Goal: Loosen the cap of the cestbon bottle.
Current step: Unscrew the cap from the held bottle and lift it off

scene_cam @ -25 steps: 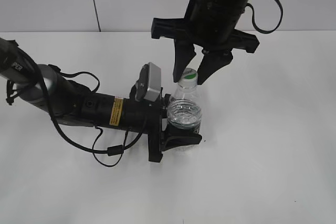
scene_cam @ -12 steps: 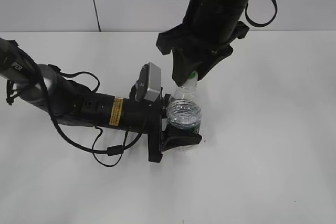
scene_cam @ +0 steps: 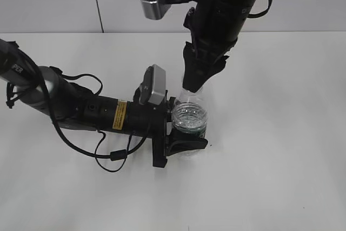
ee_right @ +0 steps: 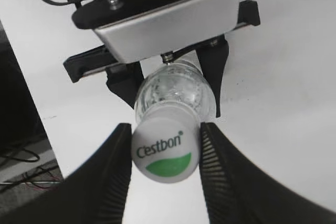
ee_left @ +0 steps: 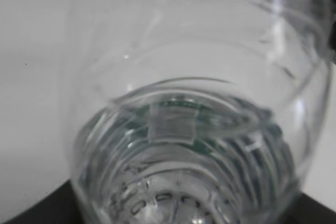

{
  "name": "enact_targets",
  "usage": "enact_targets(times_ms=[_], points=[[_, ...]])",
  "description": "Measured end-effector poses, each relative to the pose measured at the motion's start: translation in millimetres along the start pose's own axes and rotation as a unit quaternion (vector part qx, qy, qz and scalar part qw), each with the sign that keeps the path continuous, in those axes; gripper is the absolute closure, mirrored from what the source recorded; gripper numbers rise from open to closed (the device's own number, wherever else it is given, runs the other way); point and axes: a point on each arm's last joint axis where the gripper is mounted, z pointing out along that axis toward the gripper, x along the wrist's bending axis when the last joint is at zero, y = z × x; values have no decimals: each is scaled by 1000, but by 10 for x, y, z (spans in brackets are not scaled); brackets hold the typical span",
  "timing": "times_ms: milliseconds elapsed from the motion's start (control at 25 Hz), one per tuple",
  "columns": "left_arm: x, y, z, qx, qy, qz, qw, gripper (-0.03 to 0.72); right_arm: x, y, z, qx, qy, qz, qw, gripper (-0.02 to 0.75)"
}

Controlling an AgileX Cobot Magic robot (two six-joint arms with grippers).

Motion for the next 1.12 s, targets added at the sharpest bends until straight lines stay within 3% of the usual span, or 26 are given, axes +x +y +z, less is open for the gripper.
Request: enact_targets(times_ms=[560,1120], points=[[-3,-2,0,1,-2,0,1000,286,-3,5,-6,-1,-2,-210,978,435],[-20,4,0,-2,-11,3,1000,286,83,1,-252,-17,-24,-233,972,445]])
